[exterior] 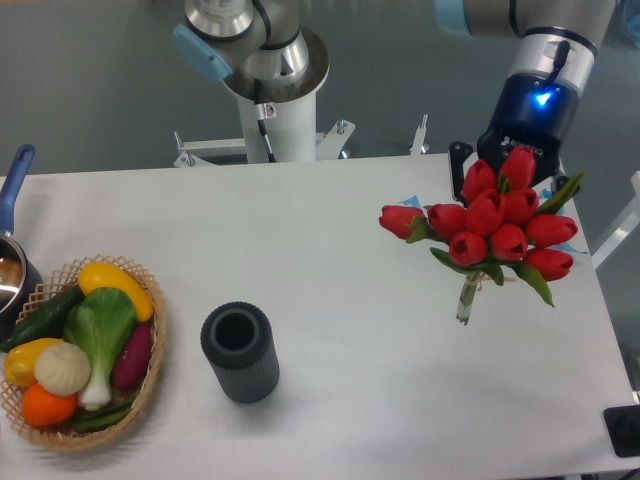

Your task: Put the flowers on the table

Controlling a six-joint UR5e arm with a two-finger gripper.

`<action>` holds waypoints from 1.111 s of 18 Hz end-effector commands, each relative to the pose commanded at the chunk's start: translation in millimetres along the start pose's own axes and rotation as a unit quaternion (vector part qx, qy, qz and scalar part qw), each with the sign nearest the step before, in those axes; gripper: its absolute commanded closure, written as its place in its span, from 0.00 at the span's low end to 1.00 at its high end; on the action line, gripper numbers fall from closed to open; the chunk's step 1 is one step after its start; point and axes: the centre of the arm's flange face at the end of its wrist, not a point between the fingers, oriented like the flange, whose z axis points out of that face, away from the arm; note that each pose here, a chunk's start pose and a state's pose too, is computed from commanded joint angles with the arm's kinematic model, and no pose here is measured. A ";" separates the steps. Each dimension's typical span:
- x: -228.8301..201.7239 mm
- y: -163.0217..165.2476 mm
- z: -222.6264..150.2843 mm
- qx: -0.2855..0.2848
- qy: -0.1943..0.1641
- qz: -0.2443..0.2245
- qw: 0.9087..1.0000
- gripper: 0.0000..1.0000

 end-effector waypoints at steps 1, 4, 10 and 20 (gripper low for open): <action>0.7 5.4 2.1 -0.010 -0.005 0.002 1.000 0.64; -3.4 1.5 0.9 -0.051 -0.033 0.005 0.998 0.64; 6.0 2.9 17.1 -0.147 -0.077 0.023 0.986 0.65; 45.3 18.5 113.4 -0.344 -0.119 0.091 0.927 0.69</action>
